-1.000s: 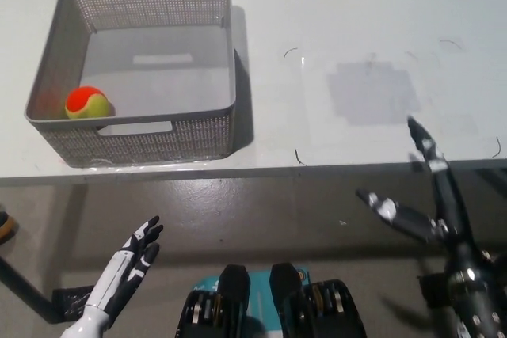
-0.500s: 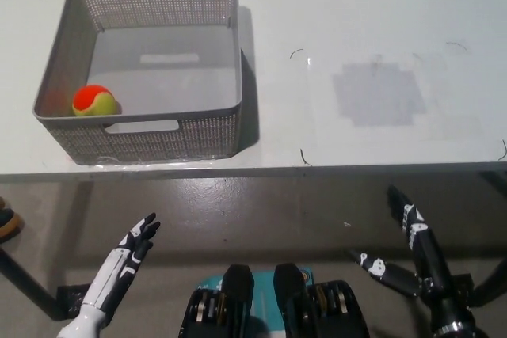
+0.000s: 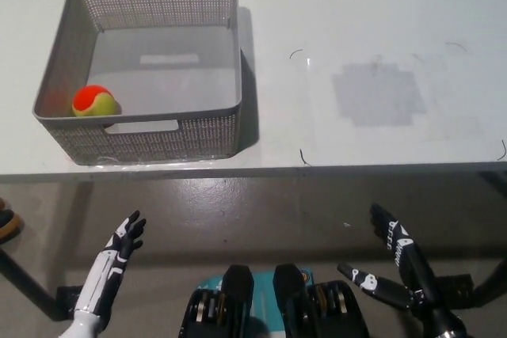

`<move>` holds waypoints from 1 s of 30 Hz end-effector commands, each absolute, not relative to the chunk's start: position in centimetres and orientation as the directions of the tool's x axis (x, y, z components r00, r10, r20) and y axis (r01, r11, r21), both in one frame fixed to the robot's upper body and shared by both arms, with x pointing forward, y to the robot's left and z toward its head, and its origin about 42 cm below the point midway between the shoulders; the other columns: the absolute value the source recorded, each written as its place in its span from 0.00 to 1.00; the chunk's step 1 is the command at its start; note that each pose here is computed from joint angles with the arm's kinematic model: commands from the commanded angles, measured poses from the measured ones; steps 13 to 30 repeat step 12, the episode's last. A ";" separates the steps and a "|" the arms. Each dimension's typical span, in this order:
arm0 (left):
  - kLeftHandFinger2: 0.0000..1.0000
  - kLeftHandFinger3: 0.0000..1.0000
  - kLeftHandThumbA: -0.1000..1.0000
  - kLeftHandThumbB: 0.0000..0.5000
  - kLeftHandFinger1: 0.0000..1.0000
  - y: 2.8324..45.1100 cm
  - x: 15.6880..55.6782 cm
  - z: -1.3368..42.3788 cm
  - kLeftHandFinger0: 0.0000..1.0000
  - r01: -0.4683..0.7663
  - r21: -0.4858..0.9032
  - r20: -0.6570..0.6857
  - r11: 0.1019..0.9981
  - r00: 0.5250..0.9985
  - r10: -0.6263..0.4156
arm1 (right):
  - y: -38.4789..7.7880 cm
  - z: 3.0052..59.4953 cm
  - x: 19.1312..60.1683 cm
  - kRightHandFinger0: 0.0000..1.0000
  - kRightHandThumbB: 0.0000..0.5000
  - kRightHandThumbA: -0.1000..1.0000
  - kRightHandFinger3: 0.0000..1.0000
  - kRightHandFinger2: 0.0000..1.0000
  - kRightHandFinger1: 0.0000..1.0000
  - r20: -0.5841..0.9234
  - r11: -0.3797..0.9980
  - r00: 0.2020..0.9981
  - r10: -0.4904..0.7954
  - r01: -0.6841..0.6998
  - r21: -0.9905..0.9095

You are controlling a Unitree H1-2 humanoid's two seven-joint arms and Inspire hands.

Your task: Use the right hand to pick up a tennis ball and put it into a container on the left side

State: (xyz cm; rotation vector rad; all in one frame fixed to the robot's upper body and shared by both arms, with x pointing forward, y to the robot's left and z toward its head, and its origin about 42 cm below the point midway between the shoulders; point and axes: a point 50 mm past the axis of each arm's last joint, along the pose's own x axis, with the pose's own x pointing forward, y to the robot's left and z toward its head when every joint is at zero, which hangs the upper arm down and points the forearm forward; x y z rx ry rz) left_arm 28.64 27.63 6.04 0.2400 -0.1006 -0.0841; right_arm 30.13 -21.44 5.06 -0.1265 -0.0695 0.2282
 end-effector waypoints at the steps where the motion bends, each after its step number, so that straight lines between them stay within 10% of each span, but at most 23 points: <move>1: 1.00 1.00 1.00 0.31 1.00 27.6 28.6 6.9 1.00 0.030 0.221 0.167 0.975 0.984 -0.069 | -21.4 6.3 31.0 1.00 0.48 1.00 1.00 1.00 1.00 0.126 0.962 0.957 0.261 -0.246 -0.120; 30: 1.00 1.00 0.98 0.29 1.00 27.5 27.8 6.2 1.00 0.037 0.233 0.152 0.972 0.986 -0.074 | -21.5 5.7 30.4 1.00 0.46 1.00 1.00 1.00 1.00 0.116 0.961 0.958 0.262 -0.248 -0.119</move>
